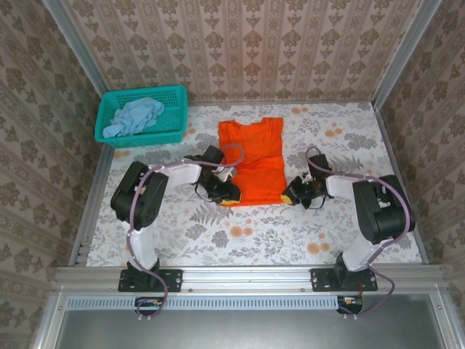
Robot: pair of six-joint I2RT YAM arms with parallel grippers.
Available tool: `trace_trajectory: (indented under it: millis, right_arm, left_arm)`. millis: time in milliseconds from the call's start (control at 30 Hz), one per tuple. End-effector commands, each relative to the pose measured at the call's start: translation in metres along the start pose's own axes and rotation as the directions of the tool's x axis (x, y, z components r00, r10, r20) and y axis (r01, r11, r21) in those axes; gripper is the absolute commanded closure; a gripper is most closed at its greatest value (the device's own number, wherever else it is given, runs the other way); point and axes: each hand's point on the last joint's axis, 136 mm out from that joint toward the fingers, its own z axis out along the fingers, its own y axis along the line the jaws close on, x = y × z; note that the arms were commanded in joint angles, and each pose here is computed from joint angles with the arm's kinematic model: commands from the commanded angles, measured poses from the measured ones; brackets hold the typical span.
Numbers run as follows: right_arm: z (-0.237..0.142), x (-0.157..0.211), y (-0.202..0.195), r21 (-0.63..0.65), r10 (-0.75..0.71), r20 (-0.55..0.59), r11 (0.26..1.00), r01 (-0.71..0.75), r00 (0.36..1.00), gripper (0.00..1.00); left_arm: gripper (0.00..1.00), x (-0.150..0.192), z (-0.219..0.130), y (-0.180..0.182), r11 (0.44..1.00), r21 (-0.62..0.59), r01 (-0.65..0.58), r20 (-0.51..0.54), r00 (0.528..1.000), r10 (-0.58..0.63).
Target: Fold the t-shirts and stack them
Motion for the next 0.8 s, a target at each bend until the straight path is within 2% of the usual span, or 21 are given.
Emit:
trace_trajectory:
  millis: [0,133,233,367,567,767]
  right_arm:
    - [-0.004,0.030,-0.069,0.207,0.102,-0.023,0.974,-0.095,0.995,0.91]
    - [-0.016,0.042,-0.053,0.158,0.080,-0.030,0.985,-0.074,0.996,0.88]
    - [-0.034,0.036,-0.018,0.084,0.016,0.022,0.996,-0.018,1.000,0.86]
    - [-0.049,0.013,0.021,0.027,-0.051,0.125,0.998,0.048,0.991,0.89]
    - [-0.029,-0.022,0.054,0.052,-0.092,0.110,0.995,0.087,0.990,0.94]
    - [-0.007,-0.051,0.072,0.071,-0.072,0.100,0.995,0.065,0.992,0.94]
  left_arm:
    - [0.65,0.059,0.002,0.038,0.986,-0.138,0.096,-0.113,0.987,-0.112]
    - [0.59,0.063,-0.017,0.027,0.987,-0.131,0.098,-0.084,0.990,-0.110]
    - [0.57,0.045,-0.036,0.009,0.990,-0.104,0.091,-0.015,0.996,-0.093]
    - [0.56,0.008,-0.047,-0.020,0.998,-0.035,0.058,0.042,0.998,-0.056]
    - [0.57,-0.045,-0.035,-0.042,0.995,0.077,0.057,0.098,0.993,-0.064]
    - [0.57,-0.079,-0.020,-0.033,0.993,0.077,0.087,0.131,0.987,-0.097]
